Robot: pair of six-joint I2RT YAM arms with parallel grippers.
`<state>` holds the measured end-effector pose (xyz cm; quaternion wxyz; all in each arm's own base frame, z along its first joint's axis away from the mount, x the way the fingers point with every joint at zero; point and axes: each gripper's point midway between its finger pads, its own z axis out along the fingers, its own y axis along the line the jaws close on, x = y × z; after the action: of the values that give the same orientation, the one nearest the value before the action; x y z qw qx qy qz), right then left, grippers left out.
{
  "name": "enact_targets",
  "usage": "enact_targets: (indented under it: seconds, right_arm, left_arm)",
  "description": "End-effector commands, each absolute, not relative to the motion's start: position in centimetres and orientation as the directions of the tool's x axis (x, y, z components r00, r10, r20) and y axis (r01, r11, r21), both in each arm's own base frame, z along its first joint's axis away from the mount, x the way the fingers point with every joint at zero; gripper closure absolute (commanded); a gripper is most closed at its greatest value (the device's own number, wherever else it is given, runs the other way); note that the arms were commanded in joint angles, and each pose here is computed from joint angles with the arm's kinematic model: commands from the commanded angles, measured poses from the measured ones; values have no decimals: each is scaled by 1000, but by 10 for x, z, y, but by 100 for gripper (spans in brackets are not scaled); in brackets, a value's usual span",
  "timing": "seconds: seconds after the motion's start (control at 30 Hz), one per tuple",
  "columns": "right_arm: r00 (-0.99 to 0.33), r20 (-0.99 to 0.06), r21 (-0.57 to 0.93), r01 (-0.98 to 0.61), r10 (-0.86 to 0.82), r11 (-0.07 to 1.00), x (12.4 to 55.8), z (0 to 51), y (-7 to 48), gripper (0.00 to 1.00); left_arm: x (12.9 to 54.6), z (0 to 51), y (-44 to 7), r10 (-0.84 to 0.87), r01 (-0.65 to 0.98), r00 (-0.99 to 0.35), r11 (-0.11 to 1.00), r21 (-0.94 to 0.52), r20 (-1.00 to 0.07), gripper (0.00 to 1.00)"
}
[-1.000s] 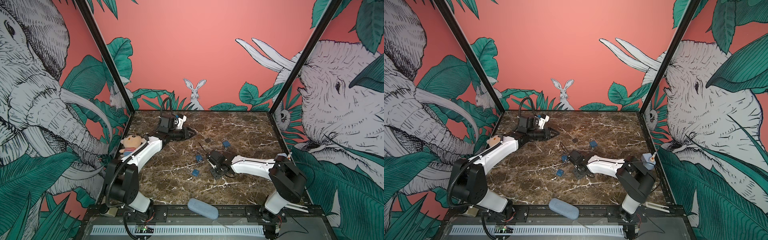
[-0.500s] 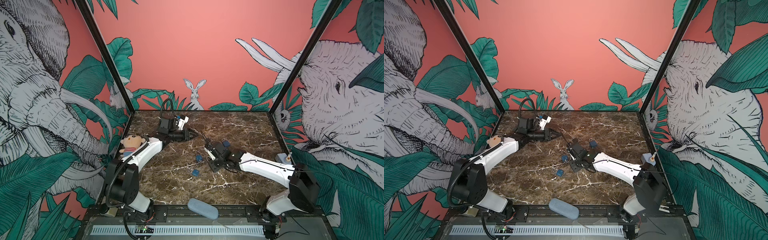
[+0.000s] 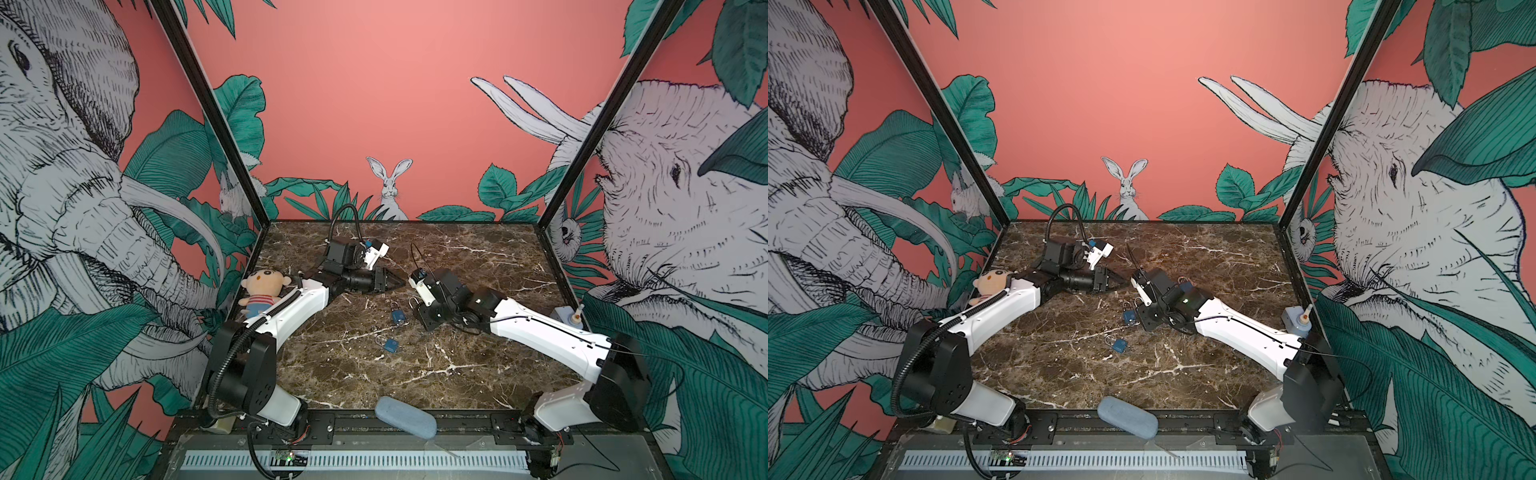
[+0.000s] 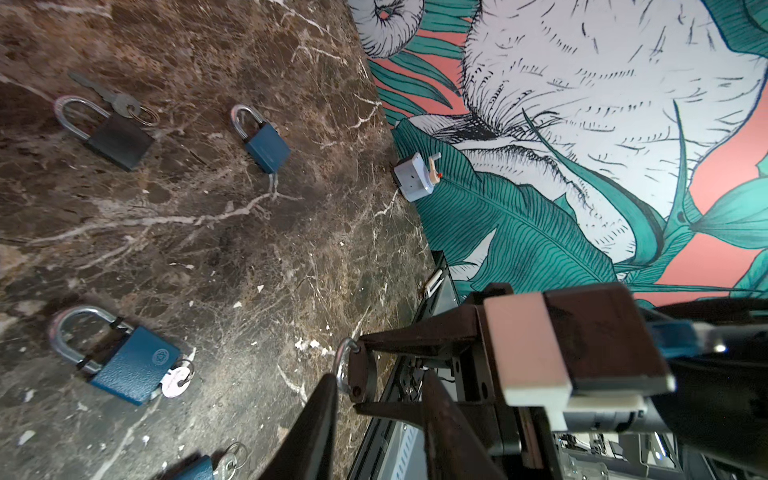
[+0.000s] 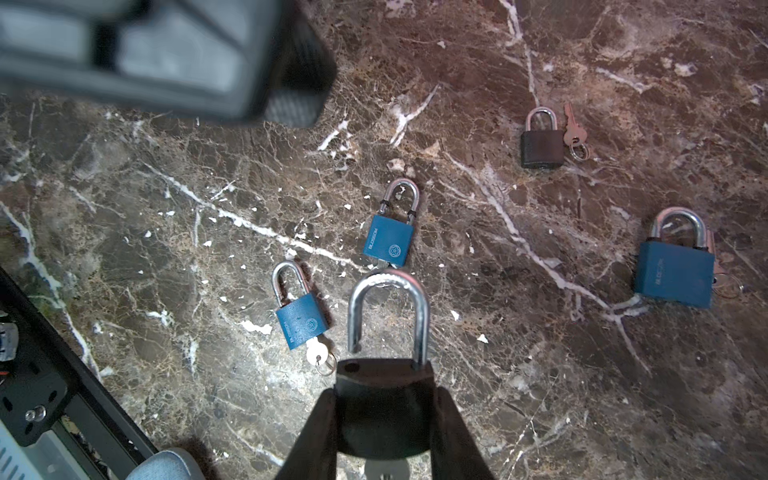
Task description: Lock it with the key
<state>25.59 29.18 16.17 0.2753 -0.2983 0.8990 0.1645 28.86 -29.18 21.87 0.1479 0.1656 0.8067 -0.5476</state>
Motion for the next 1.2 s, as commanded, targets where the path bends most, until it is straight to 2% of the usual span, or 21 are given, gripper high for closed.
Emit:
enact_targets:
  seconds: [0.0,0.77,1.0,1.17]
  right_arm:
    - [-649,-646,171,-635,-401,753,260,187,300,93]
    - [-639,-672,194,-639,-374,744,263,202,306,94]
    - [-641,-670,202,-643,-375,738,263,202,309,94]
    - [-641,-669,202,-643,-376,738,262,202,309,94]
  left_arm:
    - [278,222,-299,150,451,-892,307,-838,-425,63]
    - [273,194,-309,200,419,-906,308,-854,-372,65]
    - [272,191,-312,208,418,-906,307,-855,-368,69]
    - [273,190,-314,211,420,-905,306,-855,-369,77]
